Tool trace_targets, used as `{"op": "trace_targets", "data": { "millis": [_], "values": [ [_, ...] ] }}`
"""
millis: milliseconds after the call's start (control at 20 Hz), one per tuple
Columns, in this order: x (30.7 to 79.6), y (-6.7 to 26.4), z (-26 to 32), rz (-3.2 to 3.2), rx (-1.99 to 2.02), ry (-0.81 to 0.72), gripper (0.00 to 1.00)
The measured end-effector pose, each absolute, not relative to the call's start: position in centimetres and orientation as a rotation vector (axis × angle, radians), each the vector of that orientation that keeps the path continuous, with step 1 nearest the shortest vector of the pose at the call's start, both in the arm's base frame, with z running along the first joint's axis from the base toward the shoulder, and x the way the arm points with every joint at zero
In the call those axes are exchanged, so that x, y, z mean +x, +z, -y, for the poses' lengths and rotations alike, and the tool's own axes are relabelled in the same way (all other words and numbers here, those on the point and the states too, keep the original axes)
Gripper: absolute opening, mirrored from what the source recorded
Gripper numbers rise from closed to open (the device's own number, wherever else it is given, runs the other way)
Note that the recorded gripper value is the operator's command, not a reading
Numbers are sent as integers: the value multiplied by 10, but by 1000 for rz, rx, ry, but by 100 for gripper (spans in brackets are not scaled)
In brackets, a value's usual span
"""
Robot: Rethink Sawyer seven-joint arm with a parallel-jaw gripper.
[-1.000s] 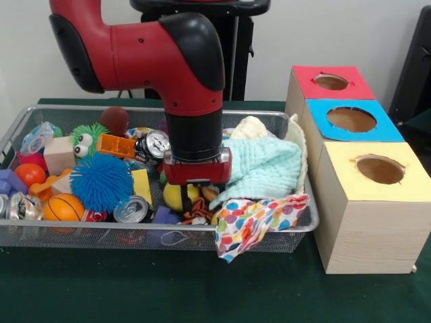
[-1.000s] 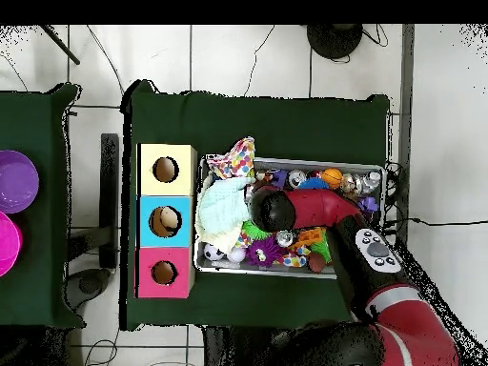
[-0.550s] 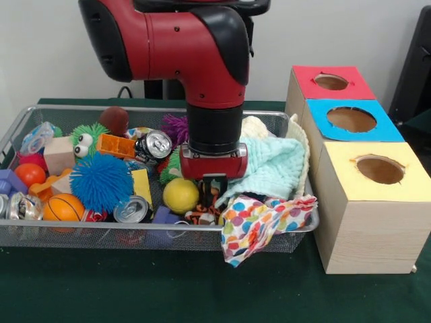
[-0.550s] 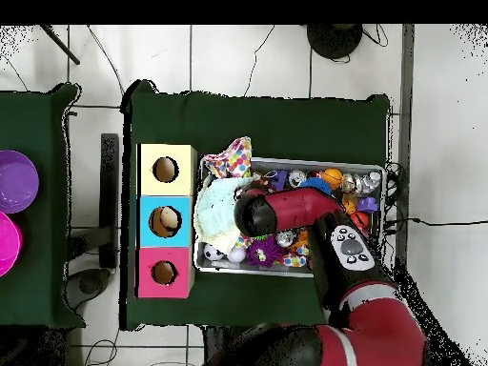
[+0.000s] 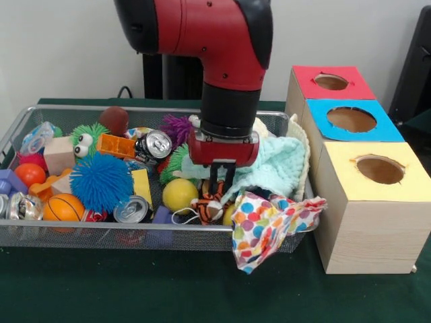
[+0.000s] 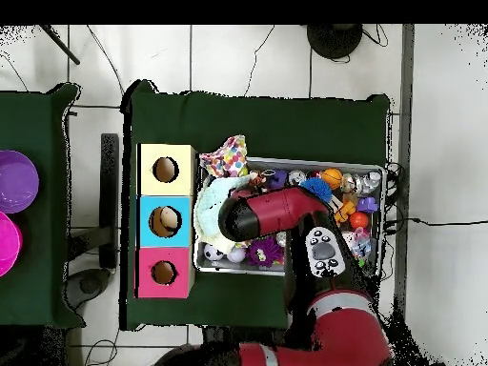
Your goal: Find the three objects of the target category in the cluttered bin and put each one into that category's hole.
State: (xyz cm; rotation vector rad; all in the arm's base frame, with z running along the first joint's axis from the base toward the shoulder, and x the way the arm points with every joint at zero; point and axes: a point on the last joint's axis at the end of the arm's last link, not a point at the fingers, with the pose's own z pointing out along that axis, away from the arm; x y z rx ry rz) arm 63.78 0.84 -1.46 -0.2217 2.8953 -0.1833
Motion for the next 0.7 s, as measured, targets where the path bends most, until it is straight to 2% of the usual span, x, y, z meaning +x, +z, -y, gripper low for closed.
{"op": "trace_targets", "data": {
  "millis": [300,700],
  "values": [
    [648,23,-5,-2854,-191,-243,0],
    [670,104,7,-2769,-63,-314,0]
  ]
}}
